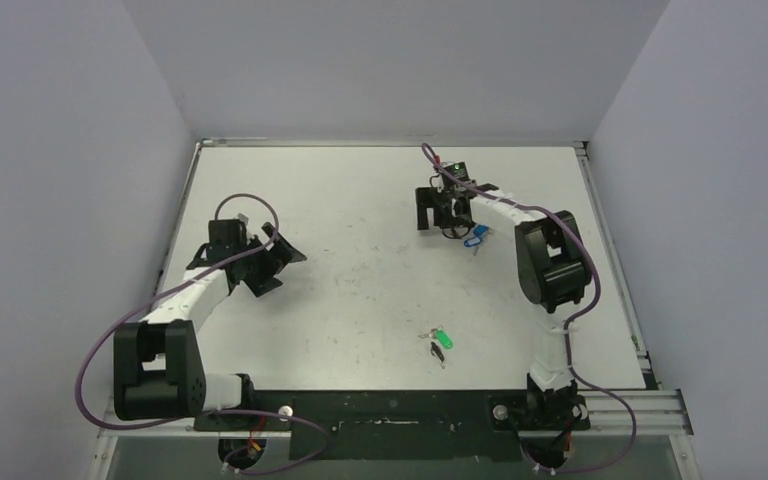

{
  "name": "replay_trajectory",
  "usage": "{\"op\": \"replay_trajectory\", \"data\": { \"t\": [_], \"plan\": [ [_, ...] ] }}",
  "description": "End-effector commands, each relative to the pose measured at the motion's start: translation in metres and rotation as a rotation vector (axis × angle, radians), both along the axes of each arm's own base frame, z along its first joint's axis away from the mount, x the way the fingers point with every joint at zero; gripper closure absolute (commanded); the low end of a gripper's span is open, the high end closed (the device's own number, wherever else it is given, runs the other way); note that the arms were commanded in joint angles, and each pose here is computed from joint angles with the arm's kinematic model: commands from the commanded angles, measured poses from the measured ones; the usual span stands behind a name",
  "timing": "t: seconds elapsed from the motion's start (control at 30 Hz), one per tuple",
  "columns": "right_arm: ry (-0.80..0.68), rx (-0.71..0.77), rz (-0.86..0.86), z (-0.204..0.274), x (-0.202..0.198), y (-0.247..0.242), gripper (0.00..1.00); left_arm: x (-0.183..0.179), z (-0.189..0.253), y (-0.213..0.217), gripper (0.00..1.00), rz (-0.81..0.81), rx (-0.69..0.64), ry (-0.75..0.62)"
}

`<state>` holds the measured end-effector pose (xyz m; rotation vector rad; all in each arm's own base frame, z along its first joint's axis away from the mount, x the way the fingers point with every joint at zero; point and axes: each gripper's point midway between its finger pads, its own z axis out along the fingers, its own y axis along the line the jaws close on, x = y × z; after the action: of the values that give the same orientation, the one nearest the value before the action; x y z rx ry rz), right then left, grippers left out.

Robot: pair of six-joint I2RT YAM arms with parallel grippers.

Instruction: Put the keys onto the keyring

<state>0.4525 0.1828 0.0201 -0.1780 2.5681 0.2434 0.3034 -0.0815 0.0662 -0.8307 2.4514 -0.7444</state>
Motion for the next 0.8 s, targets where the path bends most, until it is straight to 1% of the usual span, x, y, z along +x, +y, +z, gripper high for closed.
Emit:
{"op": "replay_trajectory", "data": {
  "t": [0.0,0.13,0.23,0.37,0.43,0.5,0.57,0.63,0.77],
  "plan": [
    [0.109,0.135,0.103,-0.013,-0.031,0.047,0.03,0.023,0.037,0.001,0.07,0.02,-0.012,-0.17],
    [0.188,0.214,0.188,-0.021,-0.069,0.087,0.02,0.028,0.048,0.003,0.07,0.021,0.007,-0.217],
    [0.236,0.299,0.272,-0.02,-0.107,0.128,0.02,0.028,0.05,0.003,0.07,0.021,0.008,-0.214],
    [0.272,0.359,0.422,-0.005,-0.158,0.18,0.02,0.028,0.046,0.0,0.07,0.011,-0.007,-0.196],
    [0.254,0.374,0.471,0.008,-0.174,0.197,0.01,0.027,0.044,-0.005,0.07,-0.005,-0.025,-0.189],
    [0.22,0.395,0.483,0.025,-0.179,0.203,0.01,0.026,0.042,-0.011,0.07,-0.028,-0.039,-0.182],
    [0.178,0.404,0.463,0.04,-0.174,0.197,0.0,0.024,0.042,-0.018,0.07,-0.049,-0.047,-0.177],
    [0.124,0.41,0.429,0.061,-0.161,0.182,0.0,0.02,0.04,-0.031,0.07,-0.083,-0.052,-0.174],
    [0.069,0.373,0.36,0.079,-0.137,0.141,0.0,0.014,0.037,-0.054,0.09,-0.144,-0.042,-0.169]
  ]
}}
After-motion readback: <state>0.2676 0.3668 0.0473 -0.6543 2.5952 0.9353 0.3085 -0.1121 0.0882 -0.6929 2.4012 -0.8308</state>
